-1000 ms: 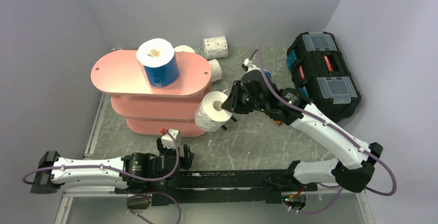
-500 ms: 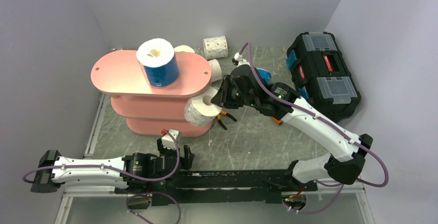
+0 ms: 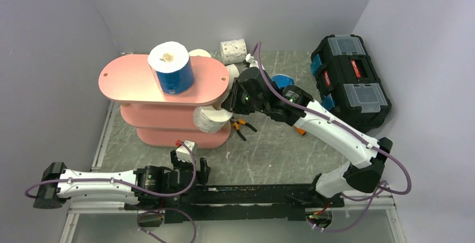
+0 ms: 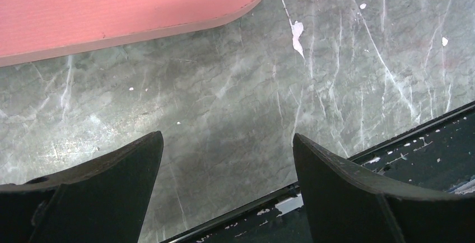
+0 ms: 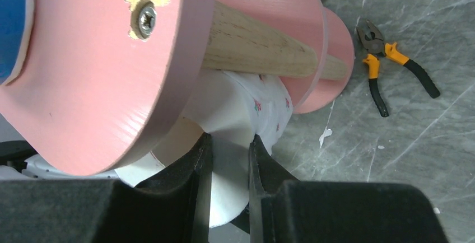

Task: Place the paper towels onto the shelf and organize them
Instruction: Place the paper towel on the shelf.

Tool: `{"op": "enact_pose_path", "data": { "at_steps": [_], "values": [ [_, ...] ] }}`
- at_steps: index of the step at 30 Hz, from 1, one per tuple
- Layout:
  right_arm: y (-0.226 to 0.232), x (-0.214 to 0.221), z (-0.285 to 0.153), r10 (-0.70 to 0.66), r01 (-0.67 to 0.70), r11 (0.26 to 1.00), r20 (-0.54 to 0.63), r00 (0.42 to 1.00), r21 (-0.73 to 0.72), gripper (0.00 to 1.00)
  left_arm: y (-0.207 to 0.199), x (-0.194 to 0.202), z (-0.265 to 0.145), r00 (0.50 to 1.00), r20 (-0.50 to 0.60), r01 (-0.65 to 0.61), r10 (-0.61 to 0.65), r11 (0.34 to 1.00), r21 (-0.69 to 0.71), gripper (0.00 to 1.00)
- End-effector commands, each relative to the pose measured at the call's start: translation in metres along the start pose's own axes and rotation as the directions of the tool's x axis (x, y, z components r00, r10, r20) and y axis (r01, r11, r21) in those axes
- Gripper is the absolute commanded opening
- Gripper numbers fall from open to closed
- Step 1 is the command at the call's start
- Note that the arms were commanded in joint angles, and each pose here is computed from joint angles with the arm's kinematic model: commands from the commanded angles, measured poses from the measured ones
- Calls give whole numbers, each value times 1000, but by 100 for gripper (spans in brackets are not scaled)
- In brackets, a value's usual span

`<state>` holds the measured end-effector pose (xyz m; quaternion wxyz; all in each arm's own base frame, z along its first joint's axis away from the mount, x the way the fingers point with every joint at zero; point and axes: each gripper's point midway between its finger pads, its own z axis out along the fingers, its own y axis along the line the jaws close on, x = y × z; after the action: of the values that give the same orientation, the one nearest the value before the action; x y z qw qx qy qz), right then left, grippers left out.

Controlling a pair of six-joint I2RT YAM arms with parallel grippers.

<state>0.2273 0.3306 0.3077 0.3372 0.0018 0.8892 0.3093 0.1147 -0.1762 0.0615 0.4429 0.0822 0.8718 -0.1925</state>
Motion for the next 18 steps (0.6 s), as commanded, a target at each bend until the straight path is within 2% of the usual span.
{"op": "enact_pose_path", "data": {
  "at_steps": [1,5,11,18],
  "values": [
    [33,-32,-8,61,-52,995,108,992,-86,0,-11,-14,-4,999,30,13,-13,1000,19,92],
    [34,-29,-3,60,-53,996,96,994,-75,1,-11,-14,-3,1000,29,9,-10,1000,17,92],
    [36,-31,-3,68,-58,994,109,992,-90,21,-12,-14,-3,1000,30,2,-3,1000,20,92],
    [36,-31,-2,77,-66,993,113,991,-95,35,-12,-13,-2,1000,23,-5,5,1000,18,92]
  ]
}}
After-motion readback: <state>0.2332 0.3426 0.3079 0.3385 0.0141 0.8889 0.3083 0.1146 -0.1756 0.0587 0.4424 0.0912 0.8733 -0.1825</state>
